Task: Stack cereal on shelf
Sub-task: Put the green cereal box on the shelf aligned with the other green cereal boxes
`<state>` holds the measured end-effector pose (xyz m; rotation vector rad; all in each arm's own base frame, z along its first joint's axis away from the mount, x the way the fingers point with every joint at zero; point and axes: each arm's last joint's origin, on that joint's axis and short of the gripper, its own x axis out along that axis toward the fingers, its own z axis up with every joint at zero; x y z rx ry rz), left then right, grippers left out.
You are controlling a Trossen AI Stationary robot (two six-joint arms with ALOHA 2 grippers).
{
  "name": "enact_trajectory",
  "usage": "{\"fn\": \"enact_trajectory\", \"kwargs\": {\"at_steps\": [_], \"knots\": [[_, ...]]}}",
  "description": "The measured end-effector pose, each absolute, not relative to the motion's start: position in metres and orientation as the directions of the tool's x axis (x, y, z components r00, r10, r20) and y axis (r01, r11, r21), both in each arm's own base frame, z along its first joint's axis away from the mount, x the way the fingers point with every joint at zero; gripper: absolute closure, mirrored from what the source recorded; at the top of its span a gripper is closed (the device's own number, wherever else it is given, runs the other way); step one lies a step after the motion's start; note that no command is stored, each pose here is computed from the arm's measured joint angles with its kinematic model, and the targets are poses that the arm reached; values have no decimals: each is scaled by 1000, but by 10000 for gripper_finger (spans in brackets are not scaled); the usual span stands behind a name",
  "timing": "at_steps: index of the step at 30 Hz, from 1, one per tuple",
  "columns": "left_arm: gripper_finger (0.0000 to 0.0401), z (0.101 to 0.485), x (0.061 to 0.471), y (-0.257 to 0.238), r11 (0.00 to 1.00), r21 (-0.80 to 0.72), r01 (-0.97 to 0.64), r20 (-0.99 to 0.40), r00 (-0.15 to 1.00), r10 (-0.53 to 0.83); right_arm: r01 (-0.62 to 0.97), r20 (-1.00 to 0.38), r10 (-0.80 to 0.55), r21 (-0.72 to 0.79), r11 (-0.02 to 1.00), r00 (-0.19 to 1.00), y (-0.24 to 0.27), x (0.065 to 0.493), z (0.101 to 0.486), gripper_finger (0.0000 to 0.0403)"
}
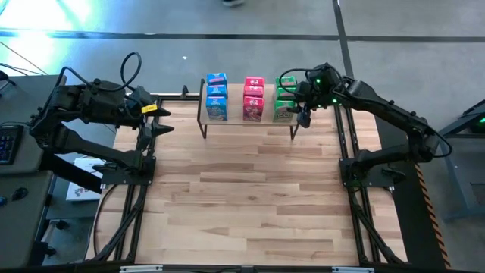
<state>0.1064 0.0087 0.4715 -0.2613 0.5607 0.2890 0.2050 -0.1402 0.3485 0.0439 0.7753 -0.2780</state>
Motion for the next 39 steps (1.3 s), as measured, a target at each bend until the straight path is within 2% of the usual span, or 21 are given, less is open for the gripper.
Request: {"fn": "enact_trajectory", "kwargs": {"at_steps": [21,27,35,39], "knots": [[131,471,107,9,927,-164,-338,-555,808,197,270,-708,-241,-73,960,663,-143,199,349,252],[131,472,107,9,927,-163,-338,-554,809,197,267,-711,-241,-77,961,661,-143,199,348,221],[131,471,107,9,927,-164,-338,-555,809,197,266,-711,-240,-77,961,661,-143,199,348,201],[131,471,107,9,927,-163,-338,-555,809,197,264,-710,-246,-87,960,660,-143,199,348,174]]}}
